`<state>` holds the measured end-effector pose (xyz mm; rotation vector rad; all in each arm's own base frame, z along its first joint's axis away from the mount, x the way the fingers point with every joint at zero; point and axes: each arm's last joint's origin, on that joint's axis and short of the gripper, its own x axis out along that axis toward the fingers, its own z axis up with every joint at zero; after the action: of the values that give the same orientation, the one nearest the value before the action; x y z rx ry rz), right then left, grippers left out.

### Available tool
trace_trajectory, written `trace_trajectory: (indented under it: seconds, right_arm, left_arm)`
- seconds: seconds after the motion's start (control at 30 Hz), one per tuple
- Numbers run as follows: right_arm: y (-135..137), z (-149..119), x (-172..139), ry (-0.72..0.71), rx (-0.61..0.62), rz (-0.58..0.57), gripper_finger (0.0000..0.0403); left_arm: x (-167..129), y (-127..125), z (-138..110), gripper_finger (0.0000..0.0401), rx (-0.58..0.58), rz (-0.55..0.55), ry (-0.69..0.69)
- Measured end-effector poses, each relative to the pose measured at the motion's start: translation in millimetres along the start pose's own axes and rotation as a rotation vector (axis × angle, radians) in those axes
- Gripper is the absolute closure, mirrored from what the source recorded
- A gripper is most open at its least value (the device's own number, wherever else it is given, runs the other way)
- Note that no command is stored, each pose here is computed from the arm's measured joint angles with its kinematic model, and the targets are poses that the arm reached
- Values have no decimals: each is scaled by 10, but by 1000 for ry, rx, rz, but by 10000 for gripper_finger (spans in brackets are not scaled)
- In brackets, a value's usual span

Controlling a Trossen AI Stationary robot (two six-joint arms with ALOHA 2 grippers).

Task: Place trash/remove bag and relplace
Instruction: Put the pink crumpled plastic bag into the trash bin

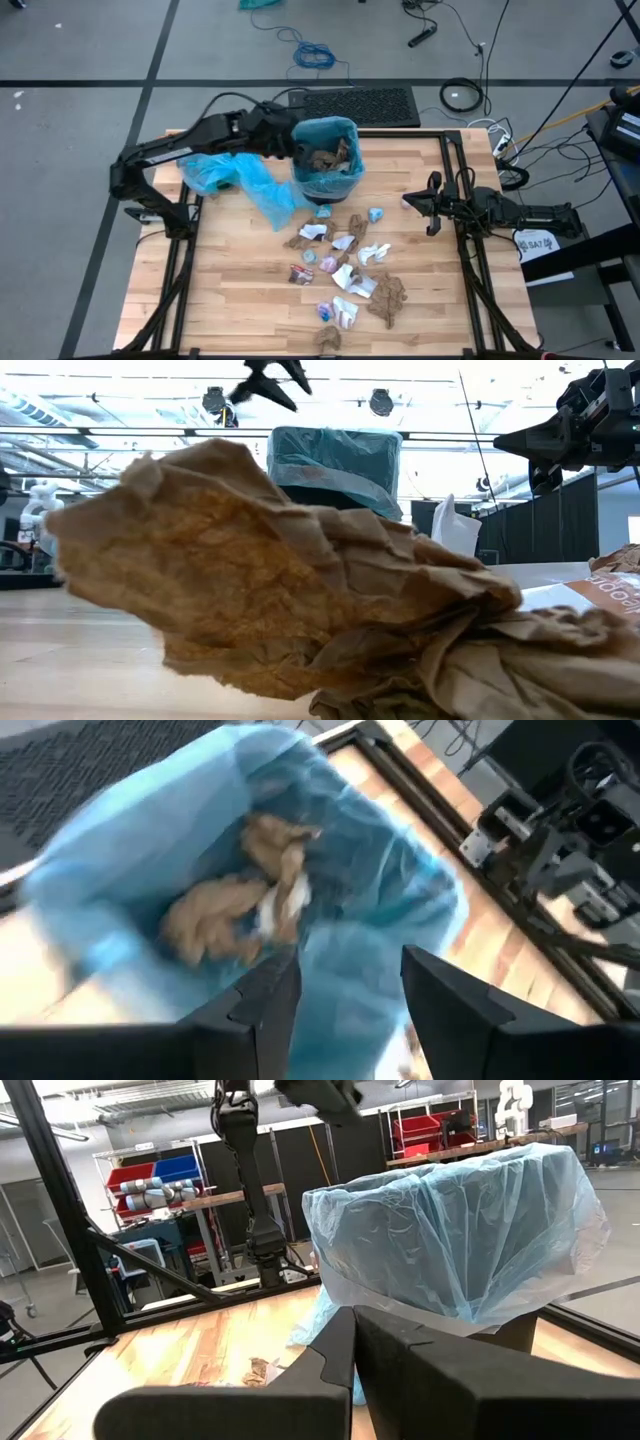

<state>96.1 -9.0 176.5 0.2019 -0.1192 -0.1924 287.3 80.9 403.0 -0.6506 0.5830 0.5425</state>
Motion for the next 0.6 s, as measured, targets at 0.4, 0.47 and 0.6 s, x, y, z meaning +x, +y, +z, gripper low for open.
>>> trace_trajectory:
  seconds: [0.4, 0.47, 0.6]
  right_arm:
    - [6, 40, 0, -42, 119, 8, 403]
    - [19, 68, -1, -41, 146, 25, 403]
    - [96, 298, 11, -23, 125, 60, 403]
  left_arm:
    - [-749, -91, -945, 224, -4, 332, 143]
    - [-756, -105, -1097, 224, -15, 329, 141]
    - [-686, -65, -1460, 224, -31, 354, 180]
